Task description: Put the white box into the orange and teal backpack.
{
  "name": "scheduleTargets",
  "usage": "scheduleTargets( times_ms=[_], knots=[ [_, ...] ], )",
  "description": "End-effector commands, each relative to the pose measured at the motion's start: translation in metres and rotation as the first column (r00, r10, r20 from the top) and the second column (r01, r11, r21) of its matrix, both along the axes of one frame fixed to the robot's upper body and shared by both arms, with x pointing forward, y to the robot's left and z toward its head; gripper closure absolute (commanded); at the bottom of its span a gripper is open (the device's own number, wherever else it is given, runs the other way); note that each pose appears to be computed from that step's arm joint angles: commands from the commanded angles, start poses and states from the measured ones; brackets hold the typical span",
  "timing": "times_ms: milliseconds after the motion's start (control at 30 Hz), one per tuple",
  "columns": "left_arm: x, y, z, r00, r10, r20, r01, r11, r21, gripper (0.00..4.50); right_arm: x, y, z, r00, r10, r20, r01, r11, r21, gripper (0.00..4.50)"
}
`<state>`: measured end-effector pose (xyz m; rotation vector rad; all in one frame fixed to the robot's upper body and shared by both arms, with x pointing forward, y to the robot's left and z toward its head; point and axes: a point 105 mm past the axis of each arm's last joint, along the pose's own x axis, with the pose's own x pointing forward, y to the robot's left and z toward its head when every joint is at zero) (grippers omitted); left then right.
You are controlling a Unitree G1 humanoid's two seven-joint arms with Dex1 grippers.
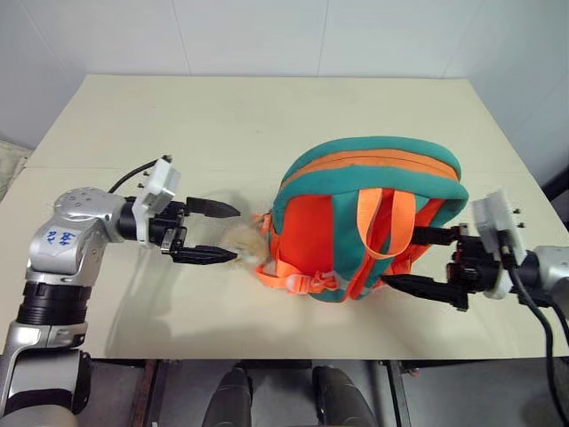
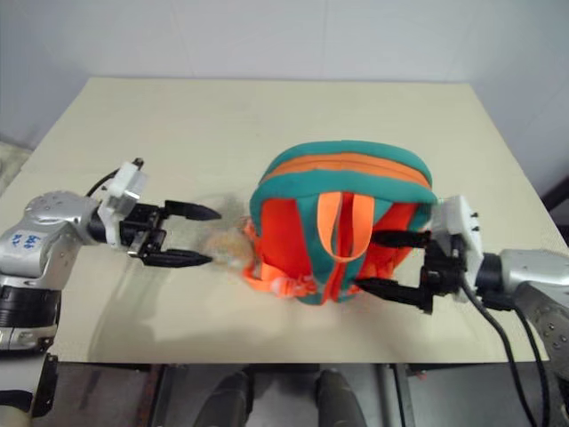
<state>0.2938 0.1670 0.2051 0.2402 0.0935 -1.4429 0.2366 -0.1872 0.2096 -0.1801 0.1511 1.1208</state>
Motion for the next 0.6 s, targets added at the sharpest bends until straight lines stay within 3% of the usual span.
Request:
scheduleTargets(
  times_ms=[33, 233, 600],
  knots=[
    [0.000, 0.016, 0.011, 0.995, 0.062, 0.077, -0.061, 0.998, -0.008, 0.05, -0.008, -0.029, 0.010, 0.996, -0.091, 0.019, 0.091, 0.995, -0.040, 0.00],
    [-0.003, 0.040, 0.011, 0.993, 0.102, 0.067, -0.104, 0.994, 0.028, 0.05, -0.006, -0.078, -0.004, 0.977, -0.191, 0.098, 0.209, 0.951, -0.227, 0.00],
    [-0.022, 0.045, 0.003, 0.997, 0.060, 0.043, -0.064, 0.995, 0.081, 0.05, 0.023, -0.077, 0.011, 0.976, -0.138, 0.170, 0.173, 0.962, -0.210, 0.00]
  ],
)
